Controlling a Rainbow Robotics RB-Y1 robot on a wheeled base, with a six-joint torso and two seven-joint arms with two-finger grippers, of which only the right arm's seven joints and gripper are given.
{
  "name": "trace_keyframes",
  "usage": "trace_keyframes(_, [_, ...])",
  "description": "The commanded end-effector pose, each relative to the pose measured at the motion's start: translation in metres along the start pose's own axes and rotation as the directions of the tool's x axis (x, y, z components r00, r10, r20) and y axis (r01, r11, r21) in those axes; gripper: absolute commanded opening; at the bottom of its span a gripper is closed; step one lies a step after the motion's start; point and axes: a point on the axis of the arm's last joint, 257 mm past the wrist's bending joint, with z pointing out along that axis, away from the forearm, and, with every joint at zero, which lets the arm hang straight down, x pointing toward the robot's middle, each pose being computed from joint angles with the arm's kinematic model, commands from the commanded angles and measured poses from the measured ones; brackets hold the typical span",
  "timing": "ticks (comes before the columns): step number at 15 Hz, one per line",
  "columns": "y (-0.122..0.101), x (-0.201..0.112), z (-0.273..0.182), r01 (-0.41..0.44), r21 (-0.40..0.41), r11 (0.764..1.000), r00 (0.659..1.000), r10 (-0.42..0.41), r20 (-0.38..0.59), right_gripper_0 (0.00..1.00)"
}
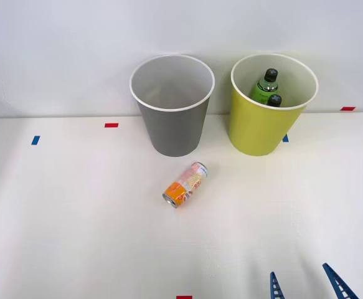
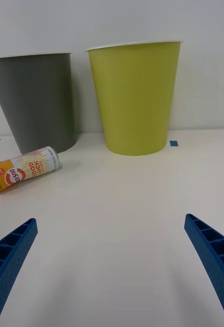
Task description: Put cans in the gray bin, plastic bottles in the light green bin
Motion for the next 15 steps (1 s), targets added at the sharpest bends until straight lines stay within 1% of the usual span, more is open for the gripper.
trace_keyframes(1, [0.0,0.0,0.0,0.0,0.0,1.0,1.0,0.0,0.0,1.0])
trace_keyframes(10, [0.0,0.0,0.0,0.0,0.0,1.0,1.0,0.0,0.0,1.0])
trace_keyframes(11, [-0.004,0.022,-0.004,-0.001,0.013,1.0,0.999,0.002,-0.053,1.0])
trace_keyframes(12, [-0.007,0.02,-0.005,-0.015,0.023,1.0,0.999,0.016,-0.039,1.0])
trace_keyframes(13, [-0.009,0.009,-0.004,-0.077,0.044,0.996,0.997,0.077,-0.001,1.0])
trace_keyframes(14, [-0.006,0.002,-0.003,-0.108,0.036,0.993,0.994,0.107,0.017,1.0])
trace_keyframes(15, [-0.003,-0.007,0.001,-0.119,0.023,0.993,0.992,0.118,0.037,1.0])
